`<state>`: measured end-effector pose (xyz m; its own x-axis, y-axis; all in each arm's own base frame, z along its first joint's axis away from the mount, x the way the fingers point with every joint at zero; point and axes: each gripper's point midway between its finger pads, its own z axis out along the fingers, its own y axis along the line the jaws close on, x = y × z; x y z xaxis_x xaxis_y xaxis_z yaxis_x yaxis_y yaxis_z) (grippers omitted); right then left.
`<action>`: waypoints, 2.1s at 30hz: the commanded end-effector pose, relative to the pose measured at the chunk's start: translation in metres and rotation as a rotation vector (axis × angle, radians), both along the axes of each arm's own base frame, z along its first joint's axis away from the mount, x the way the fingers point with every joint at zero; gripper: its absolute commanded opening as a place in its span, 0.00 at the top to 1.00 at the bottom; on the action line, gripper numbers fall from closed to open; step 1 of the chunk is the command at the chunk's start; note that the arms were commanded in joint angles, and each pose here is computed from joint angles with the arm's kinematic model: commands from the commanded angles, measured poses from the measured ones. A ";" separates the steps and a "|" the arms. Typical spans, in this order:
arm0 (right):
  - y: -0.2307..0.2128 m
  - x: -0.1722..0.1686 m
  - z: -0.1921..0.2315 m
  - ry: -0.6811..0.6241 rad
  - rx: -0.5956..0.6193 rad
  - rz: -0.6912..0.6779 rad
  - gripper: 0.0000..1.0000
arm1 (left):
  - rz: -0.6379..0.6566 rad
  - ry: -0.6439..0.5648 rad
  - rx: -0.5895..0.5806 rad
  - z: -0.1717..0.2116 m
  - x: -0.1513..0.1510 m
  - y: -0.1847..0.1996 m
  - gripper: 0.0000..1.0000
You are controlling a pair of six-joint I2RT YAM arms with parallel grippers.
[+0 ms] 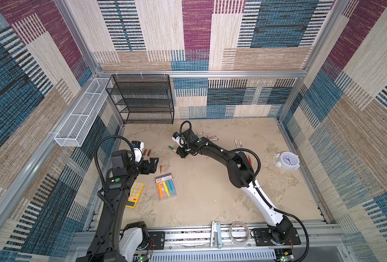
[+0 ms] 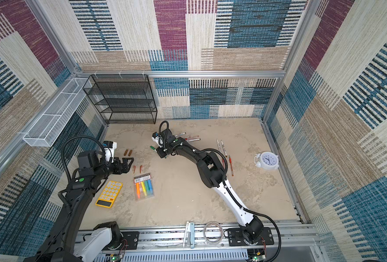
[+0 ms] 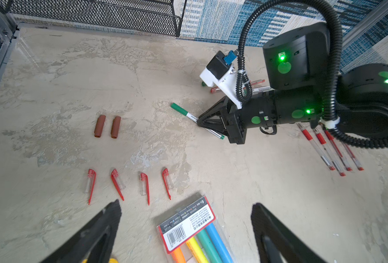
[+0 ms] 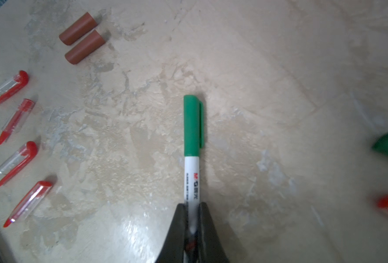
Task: Open the pen caps
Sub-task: 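Reach the right gripper to a green-capped marker and grasp it, then lift the green marker with the right gripper toward the left gripper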
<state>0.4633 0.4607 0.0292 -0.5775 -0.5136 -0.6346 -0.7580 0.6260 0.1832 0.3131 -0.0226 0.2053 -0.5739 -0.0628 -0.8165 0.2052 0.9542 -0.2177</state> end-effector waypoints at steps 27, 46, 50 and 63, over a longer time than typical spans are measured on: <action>-0.191 -0.181 -0.030 0.282 -0.450 -0.244 0.82 | -0.014 -0.027 -0.016 0.011 0.001 -0.004 0.08; -0.108 -0.144 0.099 0.091 0.083 -0.233 0.90 | -0.181 -0.052 -0.203 0.034 -0.008 -0.043 0.12; -0.091 -0.154 0.135 0.043 0.230 -0.187 0.90 | -0.209 -0.042 -0.286 0.039 -0.009 -0.053 0.13; -0.032 -0.194 0.182 -0.001 0.460 -0.045 0.92 | -0.251 0.069 -0.584 0.035 -0.011 -0.081 0.20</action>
